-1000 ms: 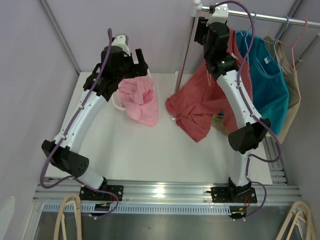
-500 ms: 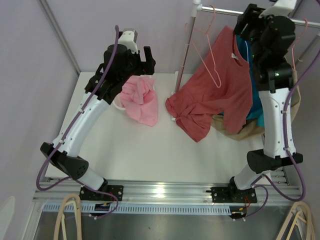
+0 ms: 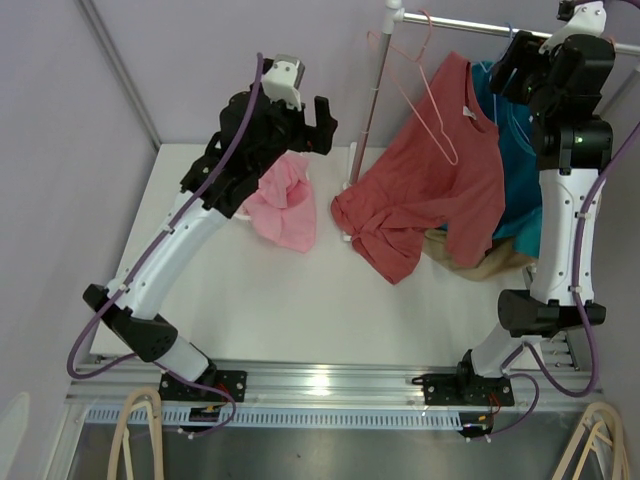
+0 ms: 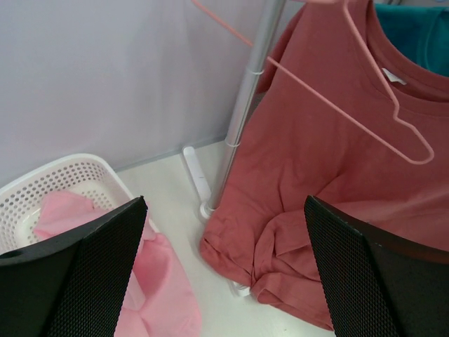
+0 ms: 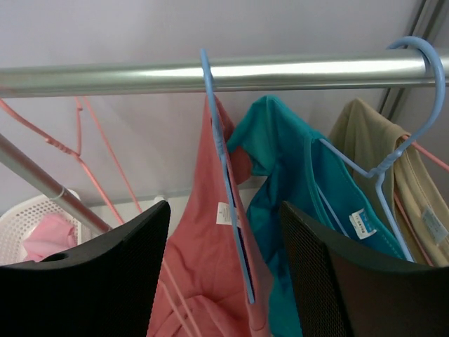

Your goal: Remove the t-shirt from the hanger

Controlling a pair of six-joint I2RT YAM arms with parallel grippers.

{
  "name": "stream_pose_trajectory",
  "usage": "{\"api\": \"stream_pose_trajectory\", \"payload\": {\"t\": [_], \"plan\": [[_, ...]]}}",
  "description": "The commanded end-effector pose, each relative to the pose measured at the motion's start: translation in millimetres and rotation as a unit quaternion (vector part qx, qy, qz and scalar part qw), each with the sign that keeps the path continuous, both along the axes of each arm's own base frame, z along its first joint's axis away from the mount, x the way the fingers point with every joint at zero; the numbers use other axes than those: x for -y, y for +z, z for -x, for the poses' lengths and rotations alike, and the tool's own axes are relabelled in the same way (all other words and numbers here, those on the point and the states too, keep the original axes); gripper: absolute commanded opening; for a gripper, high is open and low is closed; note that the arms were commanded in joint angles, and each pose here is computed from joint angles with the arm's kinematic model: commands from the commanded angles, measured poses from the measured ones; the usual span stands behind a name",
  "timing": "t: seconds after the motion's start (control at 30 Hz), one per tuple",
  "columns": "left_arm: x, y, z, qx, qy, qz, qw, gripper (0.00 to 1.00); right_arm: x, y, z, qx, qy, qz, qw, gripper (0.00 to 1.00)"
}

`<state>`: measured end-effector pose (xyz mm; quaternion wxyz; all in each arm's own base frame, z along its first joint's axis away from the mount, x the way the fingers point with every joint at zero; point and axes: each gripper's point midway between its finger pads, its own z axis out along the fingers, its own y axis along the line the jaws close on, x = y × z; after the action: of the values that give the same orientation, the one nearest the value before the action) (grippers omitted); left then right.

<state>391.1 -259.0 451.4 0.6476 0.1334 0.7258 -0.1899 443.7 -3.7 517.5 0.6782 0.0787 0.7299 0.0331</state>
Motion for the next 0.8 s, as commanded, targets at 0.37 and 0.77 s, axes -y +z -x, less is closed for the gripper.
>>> {"api": "stream_pose_trajectory", "payload": {"t": [0.37, 0.77], "plan": [[20, 13, 15, 0.036, -0.022, -0.009, 0.999, 0.99, 1, -57, -47, -0.064, 0.075, -0.035, 0.995, 0.67], [21, 3, 12, 0.033, -0.019, -0.019, 0.999, 1.0, -3, -67, -67, -0.051, 0.091, -0.037, 0.994, 0.31]]}}
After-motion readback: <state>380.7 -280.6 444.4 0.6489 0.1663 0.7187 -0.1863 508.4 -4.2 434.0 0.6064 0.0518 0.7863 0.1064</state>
